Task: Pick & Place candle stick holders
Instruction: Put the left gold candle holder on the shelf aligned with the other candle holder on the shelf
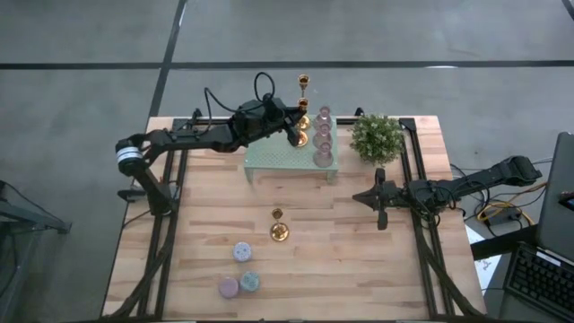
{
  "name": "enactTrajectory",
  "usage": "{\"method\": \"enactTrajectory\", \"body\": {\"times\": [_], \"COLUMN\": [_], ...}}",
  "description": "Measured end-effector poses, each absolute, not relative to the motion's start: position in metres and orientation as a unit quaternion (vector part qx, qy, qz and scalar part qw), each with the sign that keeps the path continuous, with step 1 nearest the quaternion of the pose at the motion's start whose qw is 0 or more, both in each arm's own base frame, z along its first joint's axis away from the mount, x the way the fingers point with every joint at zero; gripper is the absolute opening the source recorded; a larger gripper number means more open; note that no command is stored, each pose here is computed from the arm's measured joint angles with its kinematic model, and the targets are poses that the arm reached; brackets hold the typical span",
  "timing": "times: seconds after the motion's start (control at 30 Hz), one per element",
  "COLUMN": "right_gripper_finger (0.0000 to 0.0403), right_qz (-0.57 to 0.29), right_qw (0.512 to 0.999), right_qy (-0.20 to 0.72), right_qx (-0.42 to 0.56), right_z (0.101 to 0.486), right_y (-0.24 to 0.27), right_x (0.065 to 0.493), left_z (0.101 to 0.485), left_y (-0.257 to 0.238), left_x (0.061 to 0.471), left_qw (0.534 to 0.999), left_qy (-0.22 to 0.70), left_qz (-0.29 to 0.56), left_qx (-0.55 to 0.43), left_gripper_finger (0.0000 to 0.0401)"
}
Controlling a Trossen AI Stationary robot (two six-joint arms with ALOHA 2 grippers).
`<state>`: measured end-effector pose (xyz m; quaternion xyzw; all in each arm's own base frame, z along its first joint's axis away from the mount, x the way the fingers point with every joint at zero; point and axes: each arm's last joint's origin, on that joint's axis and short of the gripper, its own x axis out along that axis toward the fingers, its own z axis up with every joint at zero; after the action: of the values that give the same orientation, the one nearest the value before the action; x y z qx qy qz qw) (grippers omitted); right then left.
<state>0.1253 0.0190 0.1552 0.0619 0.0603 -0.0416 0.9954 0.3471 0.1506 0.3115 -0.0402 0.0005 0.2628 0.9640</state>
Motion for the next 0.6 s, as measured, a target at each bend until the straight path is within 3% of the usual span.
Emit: {"method": "enactTrajectory", "body": {"times": [0.6], "right_gripper_finger": [0.0008], "right_qz": [-0.042], "right_qw": [0.995], "right_qy": [0.06], "right_qx": [0.062], "right_z": [0.1552], "right_y": [0.019], "right_x": [0.1253], "left_z": [0.313], "left_y": [0.1492], "left_x": [0.3482], "left_qw": [0.964], "left_qy": [-0.019], "left_qz": [0.259], "left_qx": [-0.048], "left_gripper_finger": [0.0049]}}
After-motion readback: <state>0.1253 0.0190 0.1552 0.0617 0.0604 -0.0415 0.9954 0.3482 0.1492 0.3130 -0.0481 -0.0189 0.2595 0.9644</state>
